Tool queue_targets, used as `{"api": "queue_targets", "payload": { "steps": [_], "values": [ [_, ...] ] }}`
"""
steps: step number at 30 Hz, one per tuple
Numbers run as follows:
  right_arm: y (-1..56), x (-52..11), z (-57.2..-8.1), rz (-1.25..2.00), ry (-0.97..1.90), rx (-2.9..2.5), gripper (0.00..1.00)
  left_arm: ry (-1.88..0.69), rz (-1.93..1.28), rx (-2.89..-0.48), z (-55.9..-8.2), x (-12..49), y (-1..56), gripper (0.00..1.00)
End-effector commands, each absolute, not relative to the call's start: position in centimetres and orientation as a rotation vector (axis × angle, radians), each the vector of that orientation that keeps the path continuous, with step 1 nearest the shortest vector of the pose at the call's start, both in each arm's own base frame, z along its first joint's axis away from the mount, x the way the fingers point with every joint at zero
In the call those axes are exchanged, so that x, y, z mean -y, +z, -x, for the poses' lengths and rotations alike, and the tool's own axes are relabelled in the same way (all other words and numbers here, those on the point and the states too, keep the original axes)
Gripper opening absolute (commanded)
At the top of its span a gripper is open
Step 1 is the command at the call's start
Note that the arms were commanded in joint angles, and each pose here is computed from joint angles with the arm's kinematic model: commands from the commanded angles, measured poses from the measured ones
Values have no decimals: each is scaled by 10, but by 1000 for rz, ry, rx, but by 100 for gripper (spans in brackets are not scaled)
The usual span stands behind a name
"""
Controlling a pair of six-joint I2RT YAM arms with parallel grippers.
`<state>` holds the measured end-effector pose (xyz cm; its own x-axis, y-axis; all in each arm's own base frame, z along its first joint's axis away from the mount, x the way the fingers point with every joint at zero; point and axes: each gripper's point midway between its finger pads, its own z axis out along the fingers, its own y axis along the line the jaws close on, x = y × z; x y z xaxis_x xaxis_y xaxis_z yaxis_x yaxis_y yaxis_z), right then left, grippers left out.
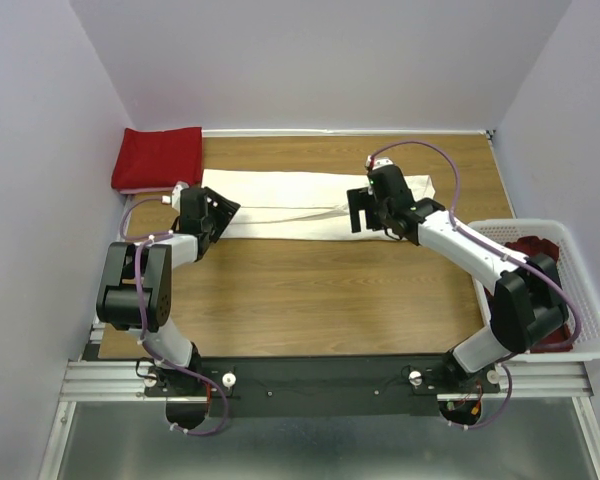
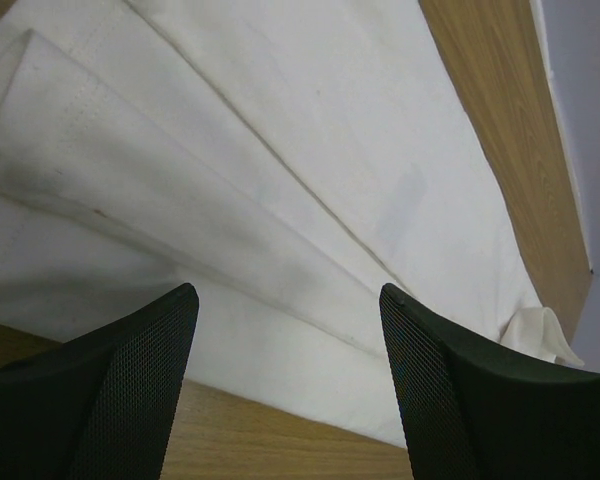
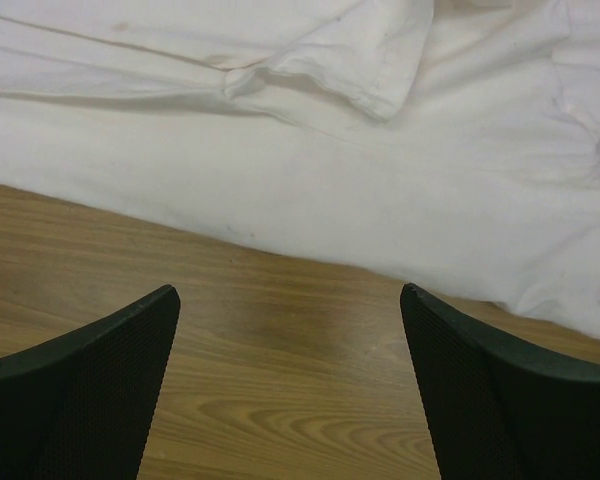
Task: Fold and stack the t-shirts
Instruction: Fold the tshirt
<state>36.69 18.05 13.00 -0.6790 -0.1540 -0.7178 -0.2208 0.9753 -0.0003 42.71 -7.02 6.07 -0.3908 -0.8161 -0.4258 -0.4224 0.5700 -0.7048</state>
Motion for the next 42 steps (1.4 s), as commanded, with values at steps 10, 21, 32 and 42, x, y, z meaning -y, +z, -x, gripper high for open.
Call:
{"api": "queue_targets", "payload": {
  "steps": [10, 21, 32, 42],
  "values": [
    [140, -165, -366, 247, 30, -2283, 97, -652, 1171, -1971, -436, 62, 53, 80],
    [141, -161, -365, 248, 9, -2279, 97, -551, 1230, -1975, -442, 50, 50, 80],
    [139, -153, -363, 248, -35, -2272, 97, -534, 1231, -1973, -465, 49, 53, 79],
    [135, -152, -362, 250, -43, -2278, 97, -539, 1144, -1935, -516, 51, 79, 79]
  ]
}}
